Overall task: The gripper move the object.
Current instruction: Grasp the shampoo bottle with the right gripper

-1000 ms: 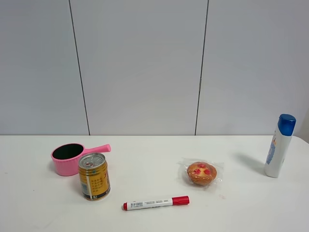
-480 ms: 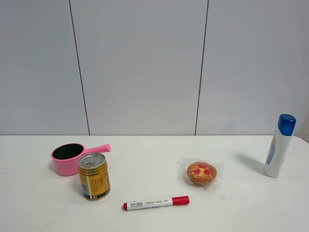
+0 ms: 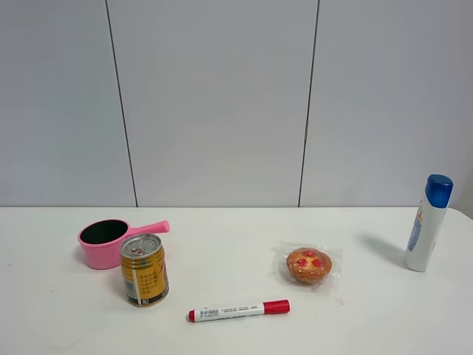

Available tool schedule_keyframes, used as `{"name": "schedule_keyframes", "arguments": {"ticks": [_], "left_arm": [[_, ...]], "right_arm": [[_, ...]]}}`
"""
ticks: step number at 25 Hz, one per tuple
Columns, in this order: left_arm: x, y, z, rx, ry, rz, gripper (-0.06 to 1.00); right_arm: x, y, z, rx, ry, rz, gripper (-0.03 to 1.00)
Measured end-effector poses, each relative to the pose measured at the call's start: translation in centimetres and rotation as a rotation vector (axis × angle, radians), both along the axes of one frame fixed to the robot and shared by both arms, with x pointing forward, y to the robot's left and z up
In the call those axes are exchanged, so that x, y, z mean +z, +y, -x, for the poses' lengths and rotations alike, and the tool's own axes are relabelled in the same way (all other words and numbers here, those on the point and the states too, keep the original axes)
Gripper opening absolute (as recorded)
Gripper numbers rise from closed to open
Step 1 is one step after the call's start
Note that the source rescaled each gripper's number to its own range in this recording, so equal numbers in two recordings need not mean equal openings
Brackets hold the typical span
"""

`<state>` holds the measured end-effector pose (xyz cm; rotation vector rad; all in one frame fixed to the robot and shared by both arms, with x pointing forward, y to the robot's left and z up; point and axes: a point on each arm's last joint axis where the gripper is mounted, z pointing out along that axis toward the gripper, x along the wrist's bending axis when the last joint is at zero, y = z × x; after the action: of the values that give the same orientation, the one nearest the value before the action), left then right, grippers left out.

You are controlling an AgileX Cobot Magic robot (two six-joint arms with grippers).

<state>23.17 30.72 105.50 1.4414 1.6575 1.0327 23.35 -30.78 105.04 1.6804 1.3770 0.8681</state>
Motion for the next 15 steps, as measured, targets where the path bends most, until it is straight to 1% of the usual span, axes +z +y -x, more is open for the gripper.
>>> {"name": "schedule_keyframes", "arguments": {"ticks": [5, 9, 13, 15], "left_arm": [[0.0, 0.0, 0.0, 0.000, 0.000, 0.000, 1.00], [0.0, 0.0, 0.0, 0.000, 0.000, 0.000, 1.00], [0.0, 0.0, 0.0, 0.000, 0.000, 0.000, 1.00], [0.0, 0.0, 0.0, 0.000, 0.000, 0.000, 1.00]], "right_arm": [[0.0, 0.0, 0.0, 0.001, 0.000, 0.000, 0.86], [0.0, 0.3, 0.0, 0.047, 0.004, 0.012, 0.86], [0.5, 0.7, 0.0, 0.124, 0.006, 0.081, 0.86], [2.3, 0.7, -0.2, 0.153, 0.003, 0.133, 0.86]]}}
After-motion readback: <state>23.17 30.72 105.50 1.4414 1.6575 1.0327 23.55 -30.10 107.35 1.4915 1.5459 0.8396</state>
